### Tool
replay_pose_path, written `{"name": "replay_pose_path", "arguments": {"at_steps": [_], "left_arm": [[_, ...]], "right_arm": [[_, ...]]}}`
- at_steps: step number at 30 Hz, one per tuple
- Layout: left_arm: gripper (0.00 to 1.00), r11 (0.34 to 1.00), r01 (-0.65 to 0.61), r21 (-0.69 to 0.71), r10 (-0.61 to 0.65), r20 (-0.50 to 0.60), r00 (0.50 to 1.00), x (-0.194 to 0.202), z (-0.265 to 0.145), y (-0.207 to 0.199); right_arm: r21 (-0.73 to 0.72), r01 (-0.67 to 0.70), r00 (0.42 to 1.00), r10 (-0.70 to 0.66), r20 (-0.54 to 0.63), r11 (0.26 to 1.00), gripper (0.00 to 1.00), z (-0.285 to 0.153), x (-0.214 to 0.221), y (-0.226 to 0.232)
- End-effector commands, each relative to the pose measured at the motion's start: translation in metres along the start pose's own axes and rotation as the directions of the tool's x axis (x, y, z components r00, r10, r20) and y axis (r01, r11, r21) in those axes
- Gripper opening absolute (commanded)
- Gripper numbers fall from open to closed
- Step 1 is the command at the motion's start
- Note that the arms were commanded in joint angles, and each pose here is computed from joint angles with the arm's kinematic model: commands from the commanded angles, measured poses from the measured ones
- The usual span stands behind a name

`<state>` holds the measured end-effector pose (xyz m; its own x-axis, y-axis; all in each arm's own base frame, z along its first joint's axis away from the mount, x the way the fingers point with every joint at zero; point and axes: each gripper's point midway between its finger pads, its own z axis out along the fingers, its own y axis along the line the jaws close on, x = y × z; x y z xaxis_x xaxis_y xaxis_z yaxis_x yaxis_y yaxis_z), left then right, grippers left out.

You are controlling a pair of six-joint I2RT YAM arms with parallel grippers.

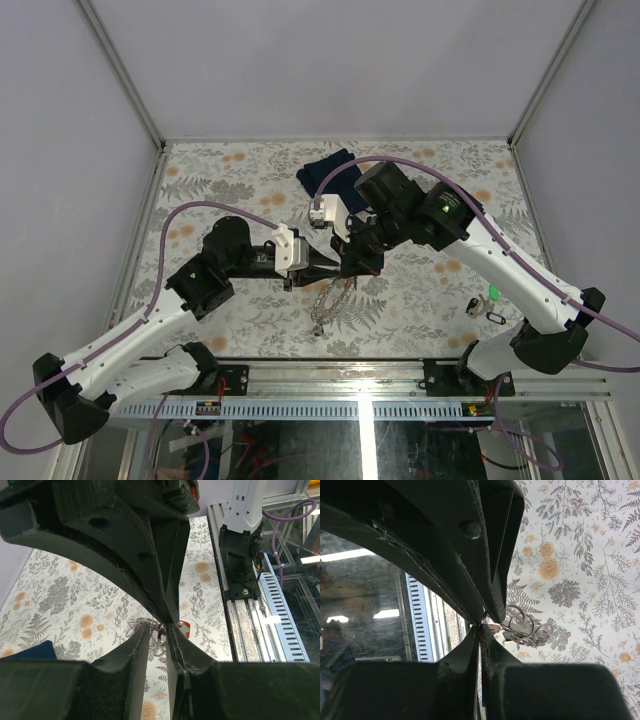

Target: Put the keys on the keyring

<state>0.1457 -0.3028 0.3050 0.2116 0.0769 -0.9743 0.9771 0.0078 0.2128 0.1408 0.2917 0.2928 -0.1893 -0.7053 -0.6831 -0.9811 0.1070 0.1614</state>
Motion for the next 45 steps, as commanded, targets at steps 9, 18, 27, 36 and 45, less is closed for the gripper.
{"name": "replay_pose_path", "arguments": {"at_steps": [9, 18, 27, 36, 45], "left_arm": [[0.19, 0.998, -0.034, 0.043, 0.034, 0.009, 0.999, -0.010, 0.002, -0.005], [0.13, 0.998, -0.029, 0.059, 0.029, 0.002, 1.000, -0.009, 0.003, -0.007], [0.04, 0.998, -0.029, 0.063, 0.029, 0.001, 1.000, -0.010, 0.002, -0.008], [0.00, 0.999, -0.037, 0.017, 0.037, 0.008, 0.999, -0.013, 0.000, -0.003], [0.00, 0.989, 0.021, -0.146, 0.012, 0.221, 0.975, -0.037, -0.012, 0.008]], "right_arm": [[0.024, 0.023, 0.997, -0.025, 0.068, 0.999, 0.00, -0.008, -0.017, 0.001], [0.039, 0.021, 0.997, -0.024, 0.074, 0.999, 0.00, -0.010, -0.018, 0.000], [0.051, 0.025, 0.996, -0.029, 0.082, 0.998, 0.00, -0.011, -0.020, -0.002], [0.132, 0.026, 0.989, -0.045, 0.137, 0.991, 0.11, -0.019, -0.028, -0.011], [0.338, -0.025, 0.935, -0.097, 0.341, 0.941, 0.44, -0.056, -0.059, -0.031]]}}
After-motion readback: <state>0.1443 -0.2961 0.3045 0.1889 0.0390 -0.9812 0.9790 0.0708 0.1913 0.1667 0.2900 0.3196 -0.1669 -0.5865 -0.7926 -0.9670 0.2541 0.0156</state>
